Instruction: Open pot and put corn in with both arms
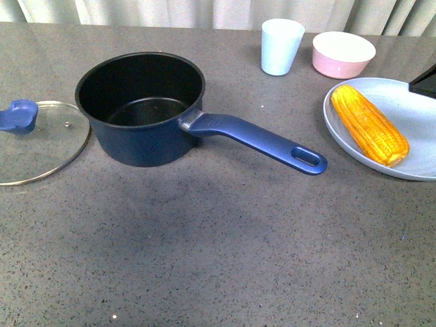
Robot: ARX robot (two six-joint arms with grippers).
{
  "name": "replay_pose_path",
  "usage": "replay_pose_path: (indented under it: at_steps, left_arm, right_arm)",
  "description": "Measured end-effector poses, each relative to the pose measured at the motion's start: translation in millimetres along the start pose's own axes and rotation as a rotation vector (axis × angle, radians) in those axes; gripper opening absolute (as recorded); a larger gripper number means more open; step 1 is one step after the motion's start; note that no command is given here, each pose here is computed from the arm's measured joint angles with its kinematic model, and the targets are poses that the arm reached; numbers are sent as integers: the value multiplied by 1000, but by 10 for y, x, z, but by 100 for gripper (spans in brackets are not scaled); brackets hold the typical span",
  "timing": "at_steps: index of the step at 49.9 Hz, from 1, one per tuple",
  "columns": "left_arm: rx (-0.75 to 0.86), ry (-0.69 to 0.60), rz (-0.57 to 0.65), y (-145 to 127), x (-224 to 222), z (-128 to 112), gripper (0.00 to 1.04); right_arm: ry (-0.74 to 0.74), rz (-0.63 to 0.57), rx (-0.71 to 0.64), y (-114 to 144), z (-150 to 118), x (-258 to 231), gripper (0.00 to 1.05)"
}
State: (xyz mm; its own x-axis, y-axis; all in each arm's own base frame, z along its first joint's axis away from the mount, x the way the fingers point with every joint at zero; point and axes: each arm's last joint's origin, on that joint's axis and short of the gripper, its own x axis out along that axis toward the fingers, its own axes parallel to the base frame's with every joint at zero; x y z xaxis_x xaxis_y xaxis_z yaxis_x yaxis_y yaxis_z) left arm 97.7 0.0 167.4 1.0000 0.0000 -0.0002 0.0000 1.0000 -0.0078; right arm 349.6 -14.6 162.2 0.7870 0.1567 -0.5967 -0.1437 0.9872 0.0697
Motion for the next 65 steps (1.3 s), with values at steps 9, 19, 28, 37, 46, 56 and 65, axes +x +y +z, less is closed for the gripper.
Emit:
replay_pose_path:
  at_steps: [9, 19, 28, 37, 46, 56, 65]
  left_arm:
    - [0, 0, 0, 0, 0, 0, 96]
    - [0, 0, 0, 0, 0, 0, 96]
    - [0, 0, 0, 0, 0, 0, 96]
    - [0, 0, 0, 0, 0, 0, 96]
    - [0, 0, 0, 0, 0, 0, 96]
    - [0, 0, 0, 0, 0, 0, 96]
    - [0, 0, 0, 0, 0, 0, 96]
  right_arm:
    - [37, 9, -39, 93, 15, 224, 96]
    - [93, 32, -83, 250, -20, 478, 96]
    - [146, 30, -104, 342, -125, 680, 96]
    - [178, 24, -103, 347, -216, 771, 93]
    - [183, 10, -99, 326, -215, 797, 70]
    - [184, 27, -81, 274, -212, 787, 38]
    - [134, 74, -61, 247, -36, 590, 26]
